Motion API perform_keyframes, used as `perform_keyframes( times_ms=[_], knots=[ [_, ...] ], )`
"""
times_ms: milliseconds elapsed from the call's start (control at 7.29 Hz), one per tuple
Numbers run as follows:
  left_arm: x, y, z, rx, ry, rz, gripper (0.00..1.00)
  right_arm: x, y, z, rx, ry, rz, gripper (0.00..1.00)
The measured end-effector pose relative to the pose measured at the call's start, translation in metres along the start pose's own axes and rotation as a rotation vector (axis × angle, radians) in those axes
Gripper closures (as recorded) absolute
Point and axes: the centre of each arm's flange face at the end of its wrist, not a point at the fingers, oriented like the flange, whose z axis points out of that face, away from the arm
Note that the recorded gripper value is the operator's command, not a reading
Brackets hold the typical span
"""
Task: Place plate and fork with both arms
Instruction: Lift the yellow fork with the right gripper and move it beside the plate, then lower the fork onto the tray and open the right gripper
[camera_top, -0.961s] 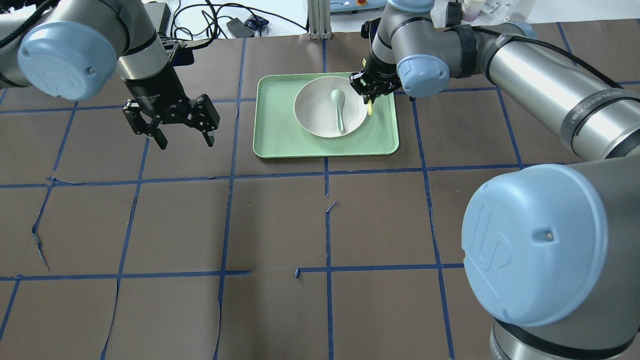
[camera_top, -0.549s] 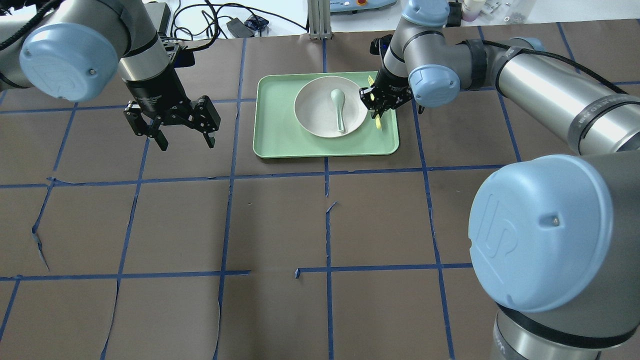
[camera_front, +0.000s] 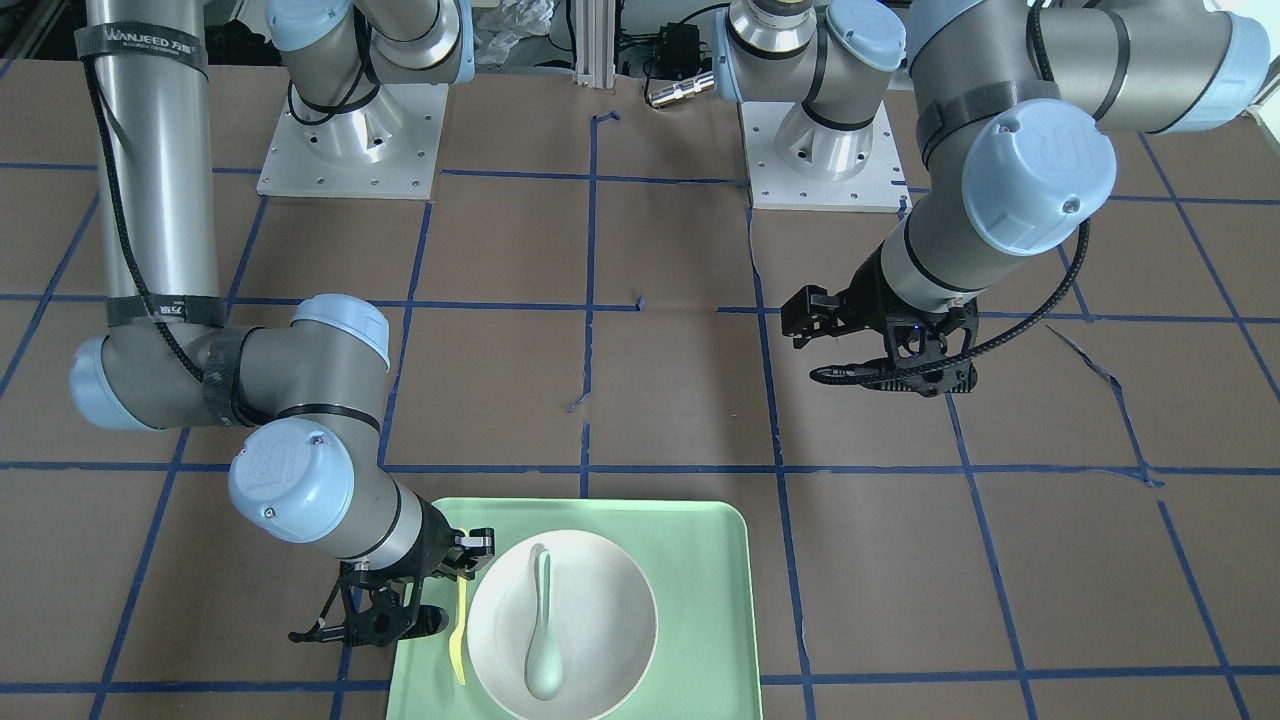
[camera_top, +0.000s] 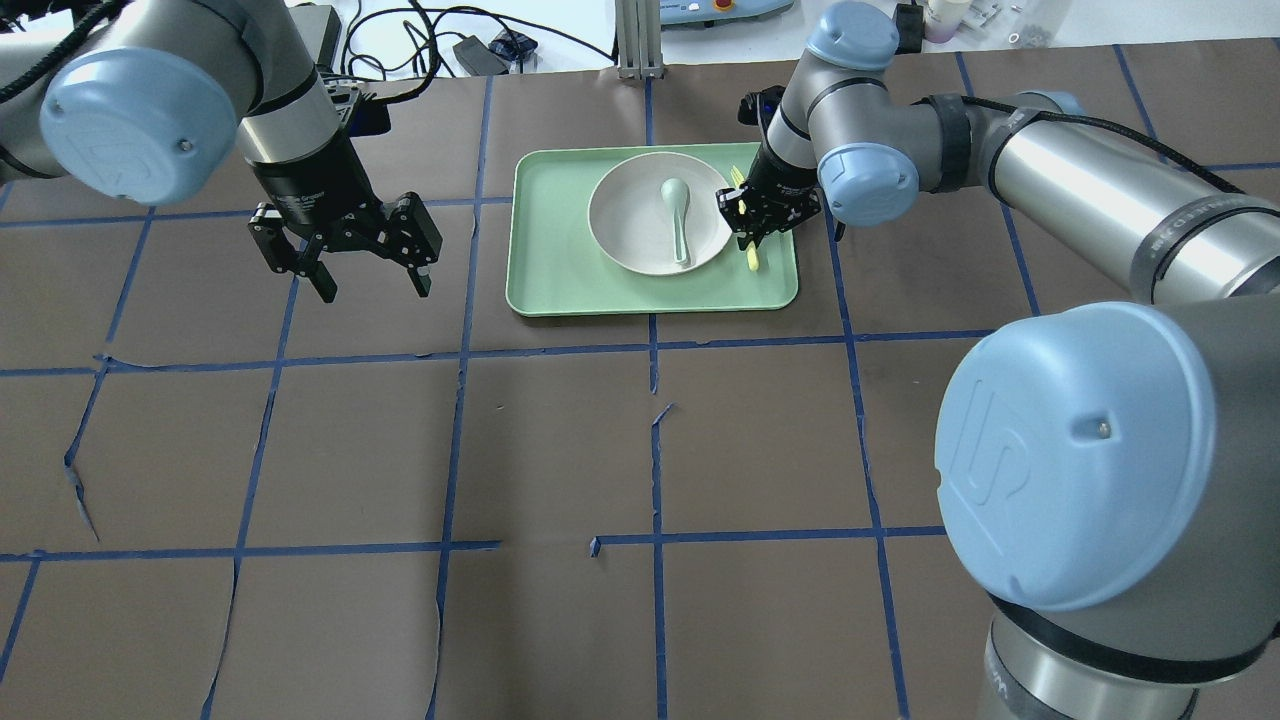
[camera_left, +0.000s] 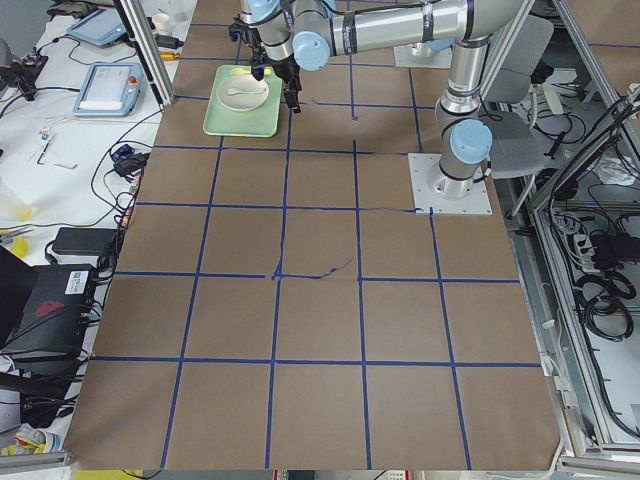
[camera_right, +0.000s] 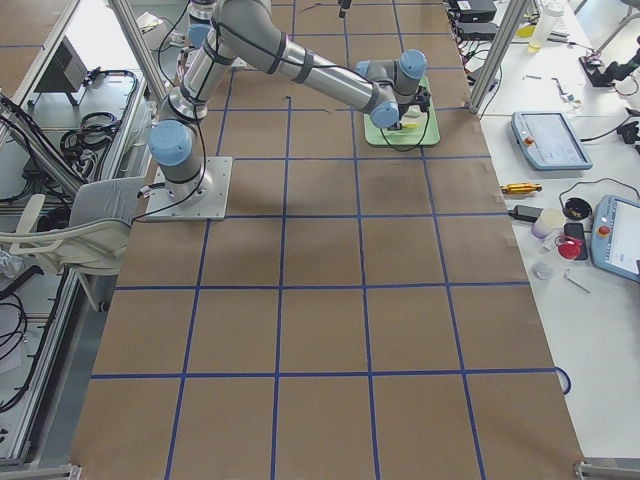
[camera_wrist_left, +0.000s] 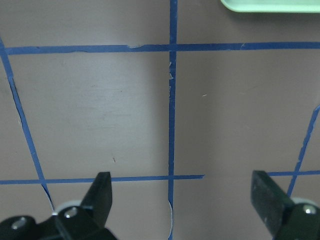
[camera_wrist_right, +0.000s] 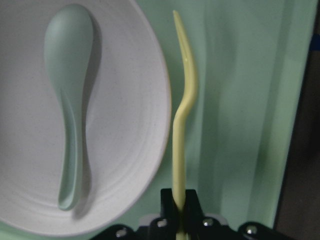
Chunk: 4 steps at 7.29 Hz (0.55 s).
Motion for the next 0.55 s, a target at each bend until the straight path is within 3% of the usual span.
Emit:
perform_keyframes(
  times_ms=[412, 549],
  knots=[
    [0.0002, 0.0006, 0.0013, -0.002, 0.0, 0.0, 0.0, 0.0033, -0.0007, 0.0009, 0.0, -0.001, 0.004, 0.7],
    [0.0002, 0.0008, 0.0022, -0.003, 0.0, 0.0, 0.0, 0.0066, -0.0013, 0.0002, 0.002, 0.004, 0.006, 0.32]
  ],
)
